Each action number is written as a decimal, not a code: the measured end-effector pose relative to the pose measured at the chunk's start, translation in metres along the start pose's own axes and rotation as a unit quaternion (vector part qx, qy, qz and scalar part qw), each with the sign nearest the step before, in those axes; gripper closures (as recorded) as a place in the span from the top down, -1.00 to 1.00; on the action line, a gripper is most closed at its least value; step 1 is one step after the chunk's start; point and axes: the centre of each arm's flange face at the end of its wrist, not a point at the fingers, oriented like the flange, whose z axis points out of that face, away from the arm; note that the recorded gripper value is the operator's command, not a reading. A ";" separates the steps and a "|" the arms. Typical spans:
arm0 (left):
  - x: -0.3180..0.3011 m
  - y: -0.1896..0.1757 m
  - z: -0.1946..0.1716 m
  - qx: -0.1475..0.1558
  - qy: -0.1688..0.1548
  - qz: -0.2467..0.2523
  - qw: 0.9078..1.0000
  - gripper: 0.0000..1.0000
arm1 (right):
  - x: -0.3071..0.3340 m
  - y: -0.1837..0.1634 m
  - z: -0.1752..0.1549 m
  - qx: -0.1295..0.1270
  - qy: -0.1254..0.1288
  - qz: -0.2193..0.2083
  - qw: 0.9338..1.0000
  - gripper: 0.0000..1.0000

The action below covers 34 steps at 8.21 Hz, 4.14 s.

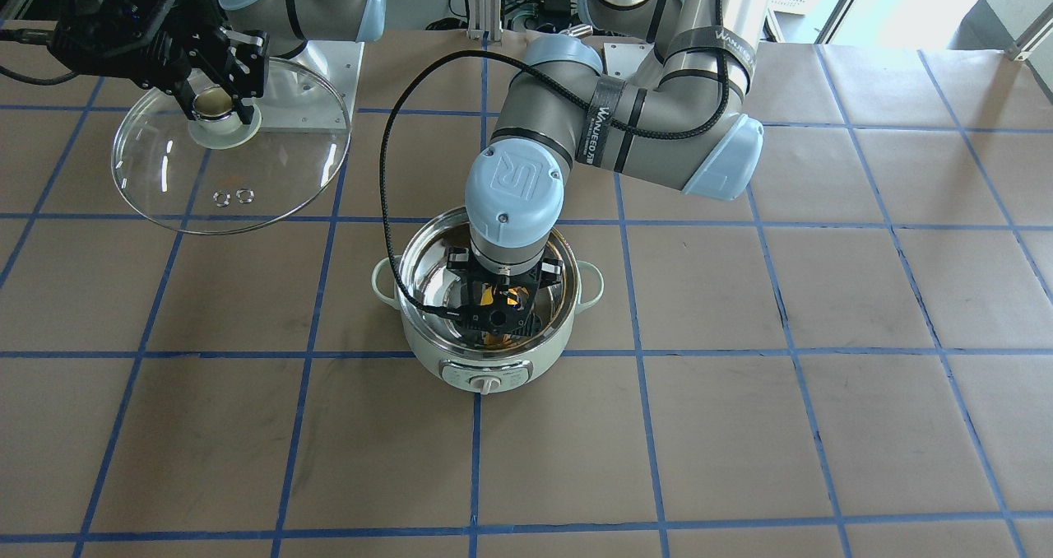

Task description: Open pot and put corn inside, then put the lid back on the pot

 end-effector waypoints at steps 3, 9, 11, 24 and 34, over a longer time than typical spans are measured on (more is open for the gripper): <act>0.004 -0.014 -0.011 -0.004 0.001 -0.002 1.000 -1.00 | 0.000 0.000 0.000 0.000 0.000 -0.001 1.000 -0.17; 0.007 -0.023 -0.016 0.018 0.006 -0.002 1.000 0.52 | 0.000 0.000 0.000 0.001 -0.001 -0.001 1.000 -0.17; 0.007 -0.023 -0.016 0.020 0.010 -0.003 1.000 0.95 | 0.000 0.000 0.000 0.001 -0.002 -0.001 1.000 -0.17; -0.225 0.058 -0.185 0.071 -0.010 -0.083 0.994 1.00 | -0.190 -0.041 0.070 0.030 -0.004 0.051 0.998 -0.18; -0.220 0.090 -0.213 0.106 -0.027 -0.100 0.989 1.00 | -0.282 -0.051 0.149 0.026 -0.011 0.085 0.996 -0.16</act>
